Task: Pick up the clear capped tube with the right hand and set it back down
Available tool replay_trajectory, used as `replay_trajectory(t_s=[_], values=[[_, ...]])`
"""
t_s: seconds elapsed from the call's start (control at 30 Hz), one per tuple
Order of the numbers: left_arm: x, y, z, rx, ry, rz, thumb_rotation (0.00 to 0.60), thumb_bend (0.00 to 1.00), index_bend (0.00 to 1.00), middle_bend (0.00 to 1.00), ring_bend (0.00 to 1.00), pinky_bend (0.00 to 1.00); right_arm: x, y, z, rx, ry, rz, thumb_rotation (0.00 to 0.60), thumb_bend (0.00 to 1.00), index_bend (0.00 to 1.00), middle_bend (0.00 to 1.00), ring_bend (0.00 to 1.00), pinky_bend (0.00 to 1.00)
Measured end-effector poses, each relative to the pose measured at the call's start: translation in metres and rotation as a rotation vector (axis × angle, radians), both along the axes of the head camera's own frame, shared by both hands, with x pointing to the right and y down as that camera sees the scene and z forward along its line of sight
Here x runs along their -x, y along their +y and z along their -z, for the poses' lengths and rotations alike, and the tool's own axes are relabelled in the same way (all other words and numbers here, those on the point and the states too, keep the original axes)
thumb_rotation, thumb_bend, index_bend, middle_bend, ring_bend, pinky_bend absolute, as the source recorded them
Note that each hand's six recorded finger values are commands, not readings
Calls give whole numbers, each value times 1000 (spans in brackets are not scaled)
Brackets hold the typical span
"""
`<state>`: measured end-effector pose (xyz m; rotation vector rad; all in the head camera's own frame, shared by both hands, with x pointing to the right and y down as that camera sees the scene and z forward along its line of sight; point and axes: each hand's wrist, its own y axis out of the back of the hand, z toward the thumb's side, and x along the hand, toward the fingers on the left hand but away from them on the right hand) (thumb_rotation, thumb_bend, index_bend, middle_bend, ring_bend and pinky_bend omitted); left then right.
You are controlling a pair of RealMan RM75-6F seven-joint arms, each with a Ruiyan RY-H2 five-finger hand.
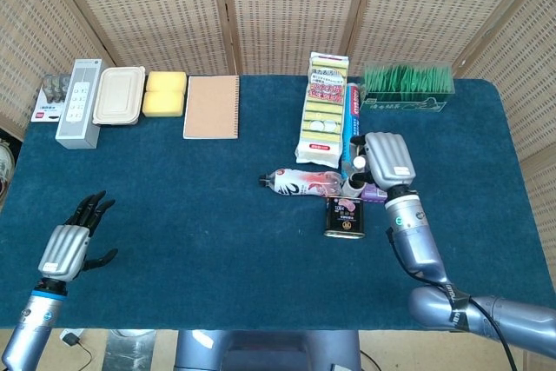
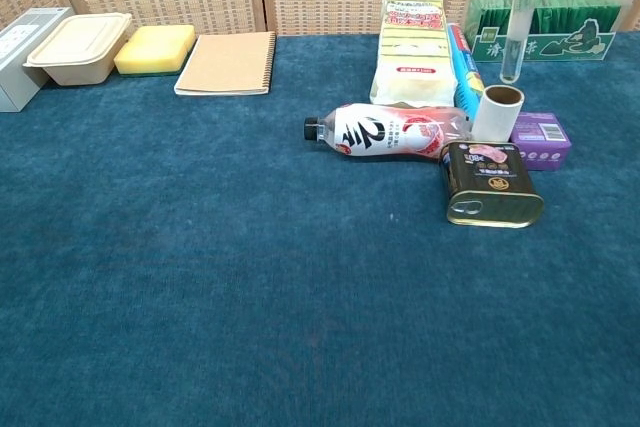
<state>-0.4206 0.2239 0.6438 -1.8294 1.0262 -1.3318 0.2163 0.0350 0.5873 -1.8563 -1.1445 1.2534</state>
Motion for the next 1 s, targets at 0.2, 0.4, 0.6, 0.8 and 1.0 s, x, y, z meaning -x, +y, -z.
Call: replay_trajectory(t_s=[0.2, 0.4, 0.6, 0.8, 1.0], values=[[0, 0, 1, -3, 1, 1, 600, 197, 96, 37, 30, 314, -5, 2, -4, 15, 9, -2, 600, 431, 787, 1000, 1000, 1000], [0, 0, 1, -3, 0, -1, 600, 198, 96, 37, 30, 314, -5, 4, -6, 24, 10, -1, 600, 432, 787, 1000, 1000, 1000], [0, 0, 0, -1, 1, 1, 600, 197, 96, 36, 30, 314, -3, 6, -9, 33, 8, 2, 600, 431, 787, 1000, 1000, 1000], [0, 0, 0, 2, 2, 0, 600, 197, 96, 36, 30, 314, 0, 6, -12, 38, 6, 2, 600, 432, 787, 1000, 1000, 1000], [1, -1, 0, 3, 1, 6, 600, 197, 97, 37, 30, 314, 2, 8, -19, 58, 8, 4, 600, 431, 787, 1000, 1000, 1000]])
